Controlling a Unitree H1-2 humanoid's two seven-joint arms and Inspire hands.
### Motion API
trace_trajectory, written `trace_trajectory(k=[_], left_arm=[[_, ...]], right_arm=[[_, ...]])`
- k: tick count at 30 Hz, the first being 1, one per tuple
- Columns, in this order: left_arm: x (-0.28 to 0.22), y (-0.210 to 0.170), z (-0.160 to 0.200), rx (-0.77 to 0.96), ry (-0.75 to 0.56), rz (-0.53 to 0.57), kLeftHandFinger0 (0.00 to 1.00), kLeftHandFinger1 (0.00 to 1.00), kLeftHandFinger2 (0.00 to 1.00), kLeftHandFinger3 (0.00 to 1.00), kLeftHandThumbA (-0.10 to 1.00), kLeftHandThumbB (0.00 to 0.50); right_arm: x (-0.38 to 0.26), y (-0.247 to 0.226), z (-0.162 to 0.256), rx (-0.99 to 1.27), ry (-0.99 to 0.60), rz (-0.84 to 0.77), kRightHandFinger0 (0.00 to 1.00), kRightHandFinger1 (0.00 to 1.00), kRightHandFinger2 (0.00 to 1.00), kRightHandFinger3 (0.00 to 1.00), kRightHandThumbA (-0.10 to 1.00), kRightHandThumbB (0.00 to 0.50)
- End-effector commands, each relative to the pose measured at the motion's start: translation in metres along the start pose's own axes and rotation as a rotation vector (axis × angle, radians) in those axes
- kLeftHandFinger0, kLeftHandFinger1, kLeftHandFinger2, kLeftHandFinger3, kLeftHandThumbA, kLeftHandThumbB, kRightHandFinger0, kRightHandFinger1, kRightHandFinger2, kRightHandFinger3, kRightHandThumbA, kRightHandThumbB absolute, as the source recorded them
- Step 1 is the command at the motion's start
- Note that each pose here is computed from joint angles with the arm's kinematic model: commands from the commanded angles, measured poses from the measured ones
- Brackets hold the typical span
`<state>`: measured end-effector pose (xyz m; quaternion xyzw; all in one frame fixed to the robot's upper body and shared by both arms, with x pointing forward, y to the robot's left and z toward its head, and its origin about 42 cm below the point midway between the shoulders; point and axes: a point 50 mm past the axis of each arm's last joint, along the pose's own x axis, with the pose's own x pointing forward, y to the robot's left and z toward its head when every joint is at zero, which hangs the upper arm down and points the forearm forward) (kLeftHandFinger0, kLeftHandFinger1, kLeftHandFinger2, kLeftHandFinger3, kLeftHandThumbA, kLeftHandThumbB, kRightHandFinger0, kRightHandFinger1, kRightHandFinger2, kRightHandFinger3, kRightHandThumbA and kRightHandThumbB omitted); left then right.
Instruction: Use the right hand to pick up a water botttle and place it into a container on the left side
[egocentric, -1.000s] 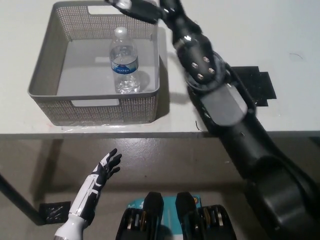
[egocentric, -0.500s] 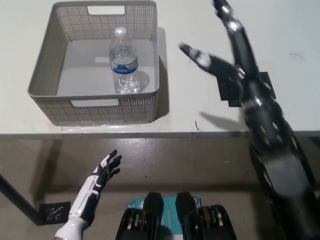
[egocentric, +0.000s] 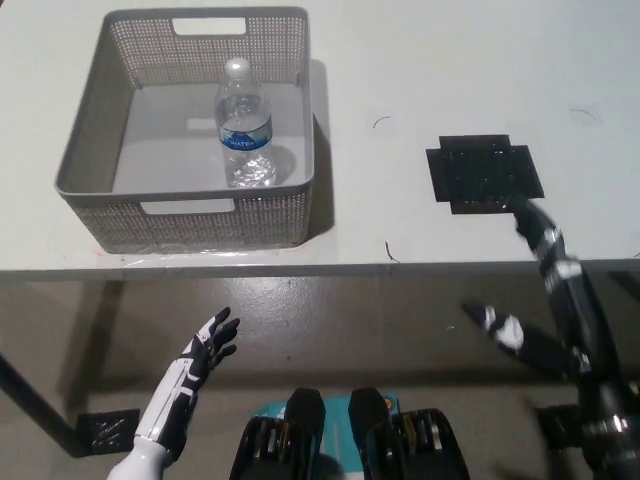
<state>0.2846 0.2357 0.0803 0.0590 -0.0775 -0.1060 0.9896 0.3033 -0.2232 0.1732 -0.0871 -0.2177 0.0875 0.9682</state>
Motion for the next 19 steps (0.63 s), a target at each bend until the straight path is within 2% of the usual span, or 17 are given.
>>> trace_trajectory(k=[1, 5, 6, 7, 11, 12, 19], left_arm=[[0.005, 0.006, 0.008, 0.014, -0.040, 0.011, 1.00, 1.00, 1.00, 1.00, 1.00, 0.192], [0.005, 0.006, 0.008, 0.012, -0.042, 0.016, 1.00, 1.00, 1.00, 1.00, 1.00, 0.195], [0.006, 0.007, 0.009, 0.010, -0.045, 0.024, 1.00, 1.00, 1.00, 1.00, 1.00, 0.195], [0.007, 0.008, 0.009, 0.007, -0.047, 0.027, 1.00, 1.00, 1.00, 1.00, 1.00, 0.196], [0.010, 0.010, 0.011, 0.009, -0.055, 0.031, 1.00, 1.00, 1.00, 1.00, 1.00, 0.194], [0.010, 0.011, 0.011, 0.005, -0.057, 0.036, 1.00, 1.00, 1.00, 1.00, 1.00, 0.185], [0.010, 0.015, 0.012, -0.008, -0.060, 0.043, 1.00, 1.00, 1.00, 1.00, 1.00, 0.167]], right_arm=[[-0.007, 0.000, -0.008, 0.044, -0.014, 0.050, 1.00, 1.00, 1.00, 1.00, 0.94, 0.479], [-0.012, 0.001, -0.015, 0.045, 0.005, 0.055, 1.00, 1.00, 1.00, 1.00, 0.93, 0.476], [-0.014, 0.001, -0.023, 0.045, 0.033, 0.054, 1.00, 1.00, 1.00, 1.00, 0.90, 0.456], [-0.015, 0.002, -0.029, 0.049, 0.054, 0.053, 1.00, 1.00, 1.00, 1.00, 0.93, 0.461], [-0.014, 0.004, -0.034, 0.065, 0.063, 0.053, 1.00, 1.00, 1.00, 1.00, 0.93, 0.448], [-0.013, 0.005, -0.039, 0.084, 0.082, 0.051, 1.00, 1.00, 1.00, 1.00, 0.95, 0.473], [-0.013, 0.010, -0.053, 0.168, 0.146, 0.052, 1.00, 1.00, 1.00, 1.00, 0.95, 0.487]])
